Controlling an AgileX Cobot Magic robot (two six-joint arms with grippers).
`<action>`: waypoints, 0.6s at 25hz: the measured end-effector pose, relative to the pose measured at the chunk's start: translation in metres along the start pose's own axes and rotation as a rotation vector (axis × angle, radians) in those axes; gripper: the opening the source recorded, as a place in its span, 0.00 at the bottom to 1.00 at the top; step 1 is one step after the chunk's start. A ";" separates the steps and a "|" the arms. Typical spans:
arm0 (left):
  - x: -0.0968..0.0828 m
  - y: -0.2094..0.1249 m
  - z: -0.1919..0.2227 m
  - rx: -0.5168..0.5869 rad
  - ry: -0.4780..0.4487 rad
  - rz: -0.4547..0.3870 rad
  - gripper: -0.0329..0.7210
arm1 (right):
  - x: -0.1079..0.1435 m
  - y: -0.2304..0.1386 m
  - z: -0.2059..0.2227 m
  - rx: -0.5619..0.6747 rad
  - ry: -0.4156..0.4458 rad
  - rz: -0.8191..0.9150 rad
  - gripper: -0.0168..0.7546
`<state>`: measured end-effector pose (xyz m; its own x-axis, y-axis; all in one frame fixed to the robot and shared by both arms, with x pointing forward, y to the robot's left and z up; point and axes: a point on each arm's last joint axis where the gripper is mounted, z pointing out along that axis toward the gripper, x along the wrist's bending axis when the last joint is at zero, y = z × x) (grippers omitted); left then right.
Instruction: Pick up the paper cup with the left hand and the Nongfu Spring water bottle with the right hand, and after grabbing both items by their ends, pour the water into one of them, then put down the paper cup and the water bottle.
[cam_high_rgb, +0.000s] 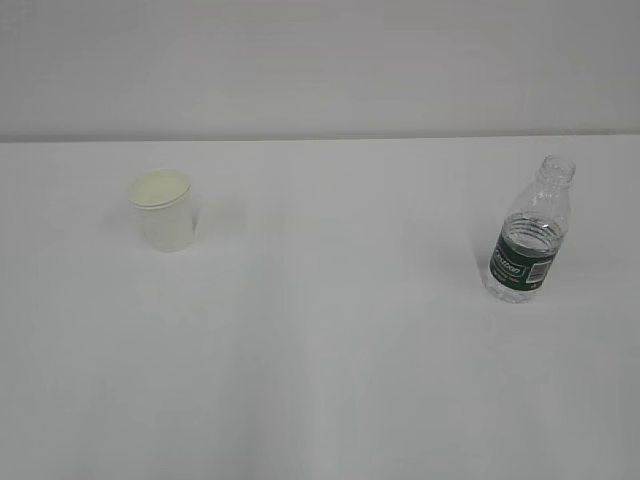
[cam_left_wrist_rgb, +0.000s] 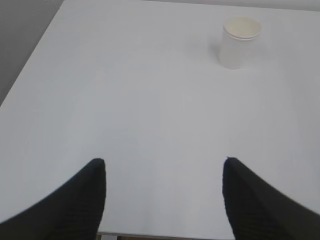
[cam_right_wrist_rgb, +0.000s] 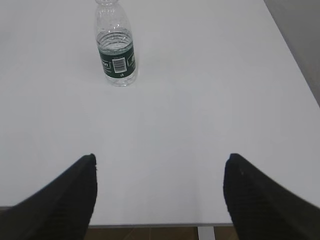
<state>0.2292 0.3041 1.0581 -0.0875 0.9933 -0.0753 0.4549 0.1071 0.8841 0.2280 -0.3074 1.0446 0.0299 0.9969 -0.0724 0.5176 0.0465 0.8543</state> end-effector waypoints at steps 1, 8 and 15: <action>0.000 0.000 0.000 0.000 0.000 0.000 0.74 | 0.000 0.000 0.000 0.000 0.000 0.000 0.78; 0.000 0.000 0.000 0.000 0.000 0.000 0.74 | 0.000 0.000 0.000 0.000 0.000 0.000 0.78; 0.000 0.000 0.000 0.000 0.000 0.000 0.74 | 0.000 0.000 0.000 0.000 0.000 0.000 0.78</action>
<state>0.2292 0.3041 1.0581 -0.0875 0.9933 -0.0753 0.4549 0.1071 0.8841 0.2280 -0.3074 1.0446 0.0299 0.9969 -0.0724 0.5176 0.0465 0.8543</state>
